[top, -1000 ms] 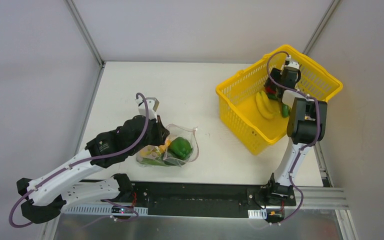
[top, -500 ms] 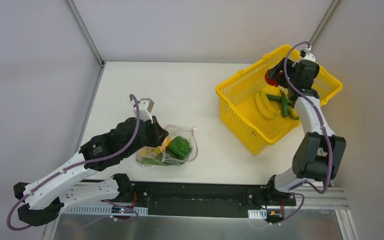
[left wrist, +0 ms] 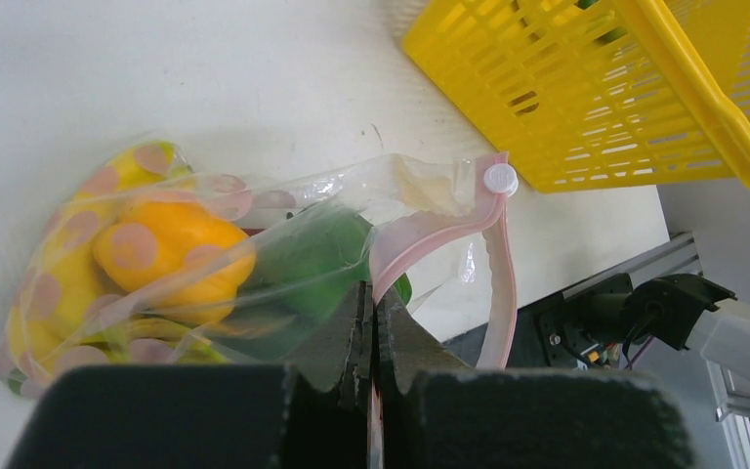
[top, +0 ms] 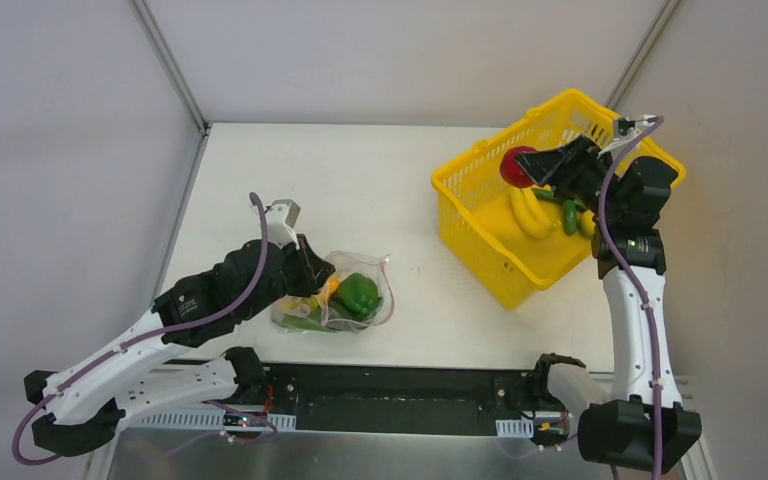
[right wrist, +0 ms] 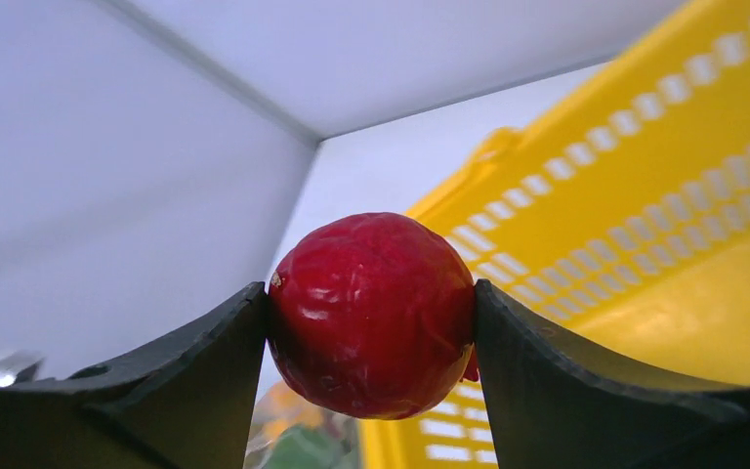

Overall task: Place the food in the zip-top bag and seal the zipper
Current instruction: Pick up the fake vegetable from the bin, then place the fake vegetable in the zipper food storage bag, then adjust the zipper food storage bag at the center of the board.

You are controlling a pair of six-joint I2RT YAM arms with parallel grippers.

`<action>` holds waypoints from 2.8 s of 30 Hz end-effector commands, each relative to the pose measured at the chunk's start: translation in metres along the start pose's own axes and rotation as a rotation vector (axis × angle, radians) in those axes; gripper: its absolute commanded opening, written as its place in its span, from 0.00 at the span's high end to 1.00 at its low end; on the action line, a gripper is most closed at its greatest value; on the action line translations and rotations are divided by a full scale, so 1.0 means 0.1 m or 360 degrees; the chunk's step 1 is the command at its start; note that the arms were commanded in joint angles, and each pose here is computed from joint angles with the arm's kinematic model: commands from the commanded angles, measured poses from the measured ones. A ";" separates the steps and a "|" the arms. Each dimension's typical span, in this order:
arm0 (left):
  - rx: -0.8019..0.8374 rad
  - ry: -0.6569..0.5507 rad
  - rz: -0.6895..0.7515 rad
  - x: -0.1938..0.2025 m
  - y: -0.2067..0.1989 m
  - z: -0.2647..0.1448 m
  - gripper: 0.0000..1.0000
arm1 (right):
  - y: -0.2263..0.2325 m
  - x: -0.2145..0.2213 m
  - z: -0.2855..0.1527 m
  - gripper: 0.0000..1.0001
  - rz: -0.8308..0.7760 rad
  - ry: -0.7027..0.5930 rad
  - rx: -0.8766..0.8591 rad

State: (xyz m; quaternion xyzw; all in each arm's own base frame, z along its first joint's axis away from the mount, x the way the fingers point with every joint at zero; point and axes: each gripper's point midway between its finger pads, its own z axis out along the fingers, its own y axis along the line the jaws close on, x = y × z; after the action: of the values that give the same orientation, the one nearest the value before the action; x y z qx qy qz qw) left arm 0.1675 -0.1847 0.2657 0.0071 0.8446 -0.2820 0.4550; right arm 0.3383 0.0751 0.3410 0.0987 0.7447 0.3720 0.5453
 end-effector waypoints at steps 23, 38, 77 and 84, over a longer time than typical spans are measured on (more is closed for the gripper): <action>0.0131 -0.0069 -0.0135 -0.16 -0.20 -0.06 1.00 | 2.21 2.59 -0.63 0.62 -0.0426 0.1223 -0.1087; 0.0151 -0.0093 -0.0152 -0.23 -0.23 -0.10 1.00 | 2.19 2.90 -0.28 0.58 -0.0842 0.0916 -0.0806; 0.0079 -0.0274 -0.0230 -0.34 0.05 -0.29 1.00 | 1.92 2.57 -0.48 0.20 -0.0714 0.0684 -0.0547; 0.0081 -0.0239 -0.0216 -0.32 0.00 -0.23 1.00 | 1.76 3.00 -0.40 0.39 -0.0661 0.0904 -0.0435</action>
State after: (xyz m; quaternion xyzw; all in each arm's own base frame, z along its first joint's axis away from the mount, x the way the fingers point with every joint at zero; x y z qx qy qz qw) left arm 0.1620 -0.1622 0.2882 -0.0429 0.8111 -0.3204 0.4875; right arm 0.1405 0.3436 0.2568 -0.2608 0.7887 0.3740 0.4123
